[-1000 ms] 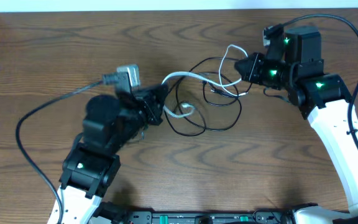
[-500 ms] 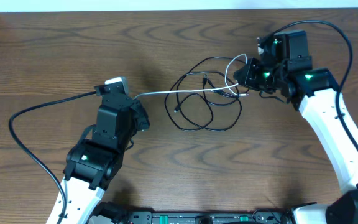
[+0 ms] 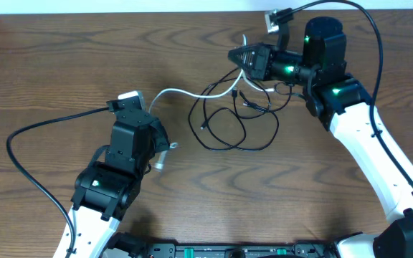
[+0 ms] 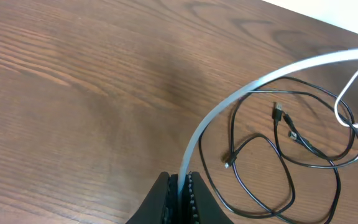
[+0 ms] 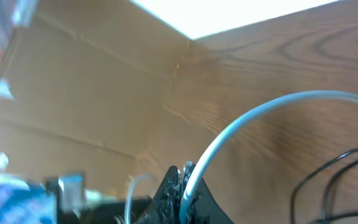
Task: Untangle cables
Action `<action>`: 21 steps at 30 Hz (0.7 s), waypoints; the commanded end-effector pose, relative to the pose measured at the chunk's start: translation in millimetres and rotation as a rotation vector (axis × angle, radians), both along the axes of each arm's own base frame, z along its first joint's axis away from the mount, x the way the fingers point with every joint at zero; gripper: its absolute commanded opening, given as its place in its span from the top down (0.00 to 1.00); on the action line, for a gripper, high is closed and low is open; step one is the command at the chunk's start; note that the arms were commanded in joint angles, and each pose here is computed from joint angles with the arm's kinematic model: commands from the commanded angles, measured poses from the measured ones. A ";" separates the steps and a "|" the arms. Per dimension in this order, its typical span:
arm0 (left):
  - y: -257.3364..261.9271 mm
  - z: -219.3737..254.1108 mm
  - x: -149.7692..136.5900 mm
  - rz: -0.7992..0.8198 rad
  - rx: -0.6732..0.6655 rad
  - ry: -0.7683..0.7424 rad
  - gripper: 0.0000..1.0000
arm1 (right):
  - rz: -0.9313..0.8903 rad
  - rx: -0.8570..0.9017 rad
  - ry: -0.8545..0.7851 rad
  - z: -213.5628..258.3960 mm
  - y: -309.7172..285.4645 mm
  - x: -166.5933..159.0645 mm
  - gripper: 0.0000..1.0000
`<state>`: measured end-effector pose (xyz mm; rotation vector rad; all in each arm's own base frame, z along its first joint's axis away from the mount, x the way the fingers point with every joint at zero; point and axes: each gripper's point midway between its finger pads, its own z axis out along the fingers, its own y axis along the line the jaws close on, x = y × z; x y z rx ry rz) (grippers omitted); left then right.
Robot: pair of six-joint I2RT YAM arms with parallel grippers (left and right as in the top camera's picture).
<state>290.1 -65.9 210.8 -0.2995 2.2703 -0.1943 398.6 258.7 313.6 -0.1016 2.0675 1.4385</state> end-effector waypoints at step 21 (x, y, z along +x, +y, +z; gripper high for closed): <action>3.0 18.1 4.3 0.013 0.005 -0.052 0.92 | 0.036 -0.021 0.288 -73.9 39.4 0.5 0.99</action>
